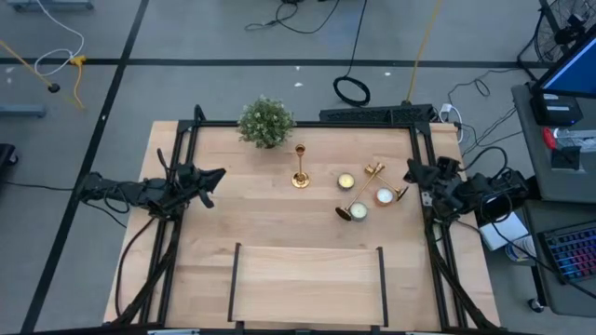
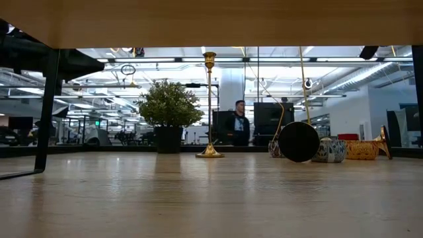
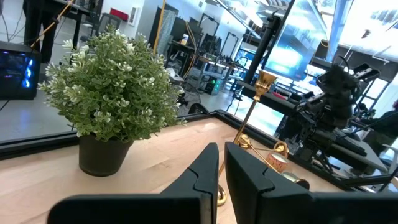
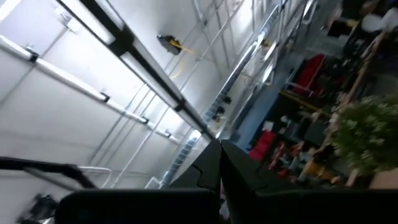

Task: Pick & Place candle stick holders
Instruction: Put the left gold candle holder on the shelf

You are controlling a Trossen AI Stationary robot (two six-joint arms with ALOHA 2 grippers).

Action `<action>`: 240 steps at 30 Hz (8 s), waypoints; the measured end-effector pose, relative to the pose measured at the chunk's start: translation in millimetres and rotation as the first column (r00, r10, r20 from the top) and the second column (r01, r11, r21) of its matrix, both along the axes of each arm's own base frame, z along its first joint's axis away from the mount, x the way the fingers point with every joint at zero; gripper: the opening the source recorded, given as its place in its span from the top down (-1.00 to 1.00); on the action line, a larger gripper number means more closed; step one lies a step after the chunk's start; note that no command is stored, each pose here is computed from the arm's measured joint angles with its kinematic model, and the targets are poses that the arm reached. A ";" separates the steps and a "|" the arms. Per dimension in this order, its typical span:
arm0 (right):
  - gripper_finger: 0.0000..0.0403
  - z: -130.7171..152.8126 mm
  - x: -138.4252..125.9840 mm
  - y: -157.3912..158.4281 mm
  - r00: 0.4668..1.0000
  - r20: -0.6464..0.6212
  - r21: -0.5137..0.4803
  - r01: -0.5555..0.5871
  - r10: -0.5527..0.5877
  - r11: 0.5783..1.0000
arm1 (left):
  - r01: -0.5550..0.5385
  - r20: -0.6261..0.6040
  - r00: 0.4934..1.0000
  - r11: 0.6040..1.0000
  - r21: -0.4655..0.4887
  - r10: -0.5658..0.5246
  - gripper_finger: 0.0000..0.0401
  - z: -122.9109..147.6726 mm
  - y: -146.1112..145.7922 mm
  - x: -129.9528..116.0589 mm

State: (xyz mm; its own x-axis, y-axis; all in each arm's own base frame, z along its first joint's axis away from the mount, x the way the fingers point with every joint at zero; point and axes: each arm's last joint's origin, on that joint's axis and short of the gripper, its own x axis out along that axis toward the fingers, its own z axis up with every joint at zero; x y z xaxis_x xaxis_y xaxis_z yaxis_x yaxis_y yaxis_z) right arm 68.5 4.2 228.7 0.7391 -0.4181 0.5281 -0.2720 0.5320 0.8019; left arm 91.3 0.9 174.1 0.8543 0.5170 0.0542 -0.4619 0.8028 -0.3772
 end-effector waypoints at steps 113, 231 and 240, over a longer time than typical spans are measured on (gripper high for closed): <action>-0.46 -2.0 189.2 -6.3 0.307 -0.918 -0.336 -0.269 -0.250 0.903 | -0.121 -0.832 0.439 0.896 -0.427 -0.337 -0.36 70.6 -5.6 117.4; 0.92 153.1 137.7 62.6 0.749 -0.643 -0.402 -0.508 0.160 0.762 | 0.066 -0.504 0.770 0.835 -0.547 -0.391 -0.36 90.4 -33.3 149.3; 0.91 164.6 111.3 90.8 0.748 -0.584 -0.407 -0.606 0.316 0.683 | 0.111 -0.310 0.879 0.788 -0.605 -0.362 -0.36 103.9 -35.5 159.7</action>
